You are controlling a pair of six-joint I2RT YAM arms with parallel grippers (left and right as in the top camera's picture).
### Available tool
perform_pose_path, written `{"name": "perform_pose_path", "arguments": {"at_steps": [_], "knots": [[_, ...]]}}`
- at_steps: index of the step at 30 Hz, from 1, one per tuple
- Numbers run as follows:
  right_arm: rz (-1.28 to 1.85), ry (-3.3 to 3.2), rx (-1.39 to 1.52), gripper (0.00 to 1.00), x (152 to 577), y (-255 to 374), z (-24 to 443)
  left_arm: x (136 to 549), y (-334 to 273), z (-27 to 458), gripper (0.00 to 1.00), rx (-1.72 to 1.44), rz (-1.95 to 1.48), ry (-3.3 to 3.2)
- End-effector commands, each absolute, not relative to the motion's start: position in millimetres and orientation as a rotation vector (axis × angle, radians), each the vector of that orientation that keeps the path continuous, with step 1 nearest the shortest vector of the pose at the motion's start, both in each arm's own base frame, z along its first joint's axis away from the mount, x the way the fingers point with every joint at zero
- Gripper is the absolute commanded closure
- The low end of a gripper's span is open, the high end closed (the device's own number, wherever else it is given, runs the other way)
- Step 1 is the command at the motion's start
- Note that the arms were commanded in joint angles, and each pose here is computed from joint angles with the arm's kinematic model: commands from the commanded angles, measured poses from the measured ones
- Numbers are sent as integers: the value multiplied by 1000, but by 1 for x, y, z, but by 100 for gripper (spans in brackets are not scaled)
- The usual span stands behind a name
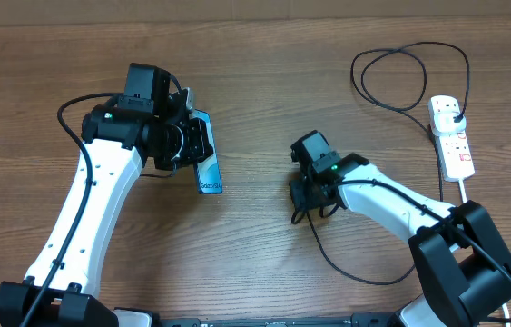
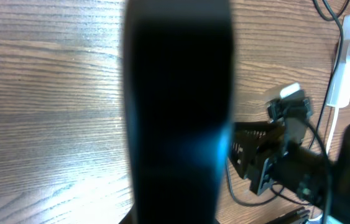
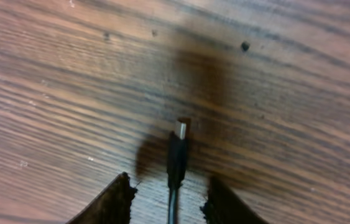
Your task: Plug charger to phone and switch on socket
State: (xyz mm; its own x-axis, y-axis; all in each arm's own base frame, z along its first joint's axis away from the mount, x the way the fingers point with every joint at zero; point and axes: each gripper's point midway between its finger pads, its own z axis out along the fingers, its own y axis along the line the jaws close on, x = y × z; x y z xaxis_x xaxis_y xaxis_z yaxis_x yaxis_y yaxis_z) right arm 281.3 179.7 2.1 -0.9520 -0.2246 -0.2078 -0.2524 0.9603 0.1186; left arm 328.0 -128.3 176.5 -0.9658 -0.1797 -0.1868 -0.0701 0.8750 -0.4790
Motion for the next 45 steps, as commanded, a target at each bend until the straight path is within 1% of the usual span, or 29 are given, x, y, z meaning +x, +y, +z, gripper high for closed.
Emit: {"name": "perform_pose_path", "arguments": {"at_steps": [1, 3, 8, 17, 20, 22, 24, 27, 31, 38, 42, 45], "knots": [[160, 2898, -345, 72, 283, 173, -5, 329, -133, 179, 96, -145, -722, 2807], [126, 2894, -338, 80, 283, 168, -7, 329, -135, 180, 96, -142, -735, 2804], [-4, 2863, -286, 80, 291, 153, -6, 328, -136, 180, 96, -139, -748, 2803], [57, 2900, -318, 84, 280, 162, -8, 328, -136, 180, 96, -139, -748, 2803], [49, 2909, -319, 88, 278, 160, -9, 328, -136, 180, 96, -138, -749, 2803], [49, 2906, -317, 96, 279, 160, -9, 328, -137, 181, 96, -136, -756, 2802], [66, 2915, -284, 96, 278, 162, -9, 327, -141, 183, 96, -117, -794, 2799], [172, 2954, -231, 96, 271, 169, -5, 325, -159, 199, 96, 38, -950, 2725], [372, 2939, -192, 96, 268, 178, 22, 322, -172, 227, 96, 137, -1075, 2610], [912, 2740, -300, 96, 251, 211, 112, 300, -187, 268, 95, 301, -1247, 2462], [1114, 2656, -381, 96, 228, 224, 149, 291, -193, 272, 95, 354, -1317, 2439], [1206, 2620, -422, 96, 211, 227, 160, 286, -194, 266, 96, 352, -1358, 2449]]}}
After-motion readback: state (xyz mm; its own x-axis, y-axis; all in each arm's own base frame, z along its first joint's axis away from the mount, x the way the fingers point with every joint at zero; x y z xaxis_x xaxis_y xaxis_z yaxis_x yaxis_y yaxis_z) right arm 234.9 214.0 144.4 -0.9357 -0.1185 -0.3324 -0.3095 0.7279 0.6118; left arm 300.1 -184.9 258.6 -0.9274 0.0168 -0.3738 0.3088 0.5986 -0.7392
